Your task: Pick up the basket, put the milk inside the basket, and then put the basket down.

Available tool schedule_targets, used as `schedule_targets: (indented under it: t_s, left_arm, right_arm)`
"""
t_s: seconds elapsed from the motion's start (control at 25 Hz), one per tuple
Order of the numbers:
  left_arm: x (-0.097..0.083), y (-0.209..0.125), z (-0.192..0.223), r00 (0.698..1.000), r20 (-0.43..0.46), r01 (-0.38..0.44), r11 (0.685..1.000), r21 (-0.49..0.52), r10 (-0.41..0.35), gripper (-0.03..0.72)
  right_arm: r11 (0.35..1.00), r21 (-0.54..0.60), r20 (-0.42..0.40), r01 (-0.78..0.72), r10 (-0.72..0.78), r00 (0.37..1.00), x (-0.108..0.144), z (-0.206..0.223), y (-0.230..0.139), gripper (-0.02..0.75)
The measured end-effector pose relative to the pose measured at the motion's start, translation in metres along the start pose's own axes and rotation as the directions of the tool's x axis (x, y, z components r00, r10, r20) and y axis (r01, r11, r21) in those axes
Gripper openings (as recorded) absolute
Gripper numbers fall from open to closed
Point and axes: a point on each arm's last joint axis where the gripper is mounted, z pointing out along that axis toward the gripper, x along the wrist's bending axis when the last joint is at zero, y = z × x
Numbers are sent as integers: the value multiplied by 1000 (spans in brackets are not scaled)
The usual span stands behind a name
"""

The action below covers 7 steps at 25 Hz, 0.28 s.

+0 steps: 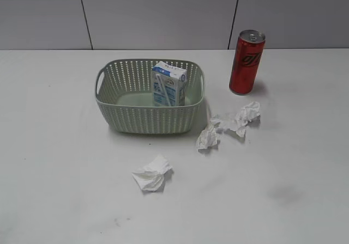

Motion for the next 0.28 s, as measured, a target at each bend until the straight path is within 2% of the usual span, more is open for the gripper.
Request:
schedule_targets:
  t_s: [0.28]
  left_arm:
    - [0,0,0,1000,0,0,1000,0,0,550]
  right_arm:
    - [1000,0,0,0,0,1000,0,0,0,589]
